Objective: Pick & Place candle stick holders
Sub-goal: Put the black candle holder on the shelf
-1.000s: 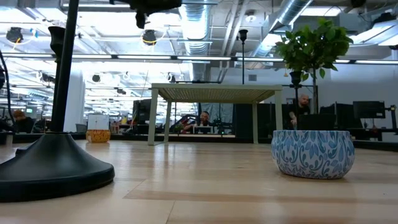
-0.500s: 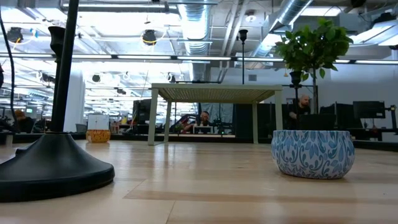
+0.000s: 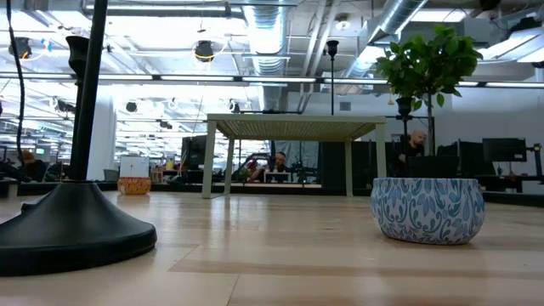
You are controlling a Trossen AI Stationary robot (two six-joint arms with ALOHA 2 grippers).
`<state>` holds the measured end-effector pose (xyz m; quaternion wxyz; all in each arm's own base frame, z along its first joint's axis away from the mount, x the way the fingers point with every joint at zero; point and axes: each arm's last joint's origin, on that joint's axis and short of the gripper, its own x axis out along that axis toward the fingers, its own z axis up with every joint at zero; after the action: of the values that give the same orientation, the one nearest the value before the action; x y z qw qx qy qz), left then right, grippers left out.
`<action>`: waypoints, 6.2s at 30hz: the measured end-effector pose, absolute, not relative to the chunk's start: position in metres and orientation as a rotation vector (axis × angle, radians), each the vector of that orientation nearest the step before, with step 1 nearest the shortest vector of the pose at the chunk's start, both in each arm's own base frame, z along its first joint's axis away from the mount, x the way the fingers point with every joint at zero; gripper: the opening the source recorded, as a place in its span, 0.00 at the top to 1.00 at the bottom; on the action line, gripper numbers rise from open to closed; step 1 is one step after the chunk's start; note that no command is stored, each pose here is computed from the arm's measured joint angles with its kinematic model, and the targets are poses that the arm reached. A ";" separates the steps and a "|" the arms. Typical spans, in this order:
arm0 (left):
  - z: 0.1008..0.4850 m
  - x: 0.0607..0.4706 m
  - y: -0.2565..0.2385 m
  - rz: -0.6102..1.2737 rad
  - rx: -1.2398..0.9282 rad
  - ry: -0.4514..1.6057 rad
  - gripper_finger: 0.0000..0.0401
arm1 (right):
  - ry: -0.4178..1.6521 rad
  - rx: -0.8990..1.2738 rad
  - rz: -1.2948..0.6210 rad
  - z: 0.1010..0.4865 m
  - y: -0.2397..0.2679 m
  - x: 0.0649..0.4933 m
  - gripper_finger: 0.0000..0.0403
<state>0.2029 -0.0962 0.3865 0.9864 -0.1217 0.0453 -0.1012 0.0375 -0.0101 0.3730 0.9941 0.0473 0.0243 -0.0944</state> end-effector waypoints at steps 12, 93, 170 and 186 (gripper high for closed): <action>0.366 0.205 -0.126 -0.271 -0.320 0.248 0.51 | 0.052 0.103 -0.189 0.373 -0.010 0.037 0.81; 0.280 0.239 -0.177 -0.333 -0.287 0.590 0.35 | 0.053 0.095 -0.189 0.373 -0.010 0.037 0.81; 0.457 0.281 0.070 0.857 0.003 -0.150 0.96 | 0.051 0.094 -0.228 0.373 -0.011 0.037 0.81; 0.456 0.307 0.121 0.837 -0.026 0.021 0.96 | 0.051 0.094 -0.228 0.373 -0.011 0.037 0.81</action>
<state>0.3070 0.1207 0.4558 0.9135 -0.0124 0.0102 0.4066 0.0371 -0.0111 0.3727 0.9921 0.0468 0.0256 -0.1138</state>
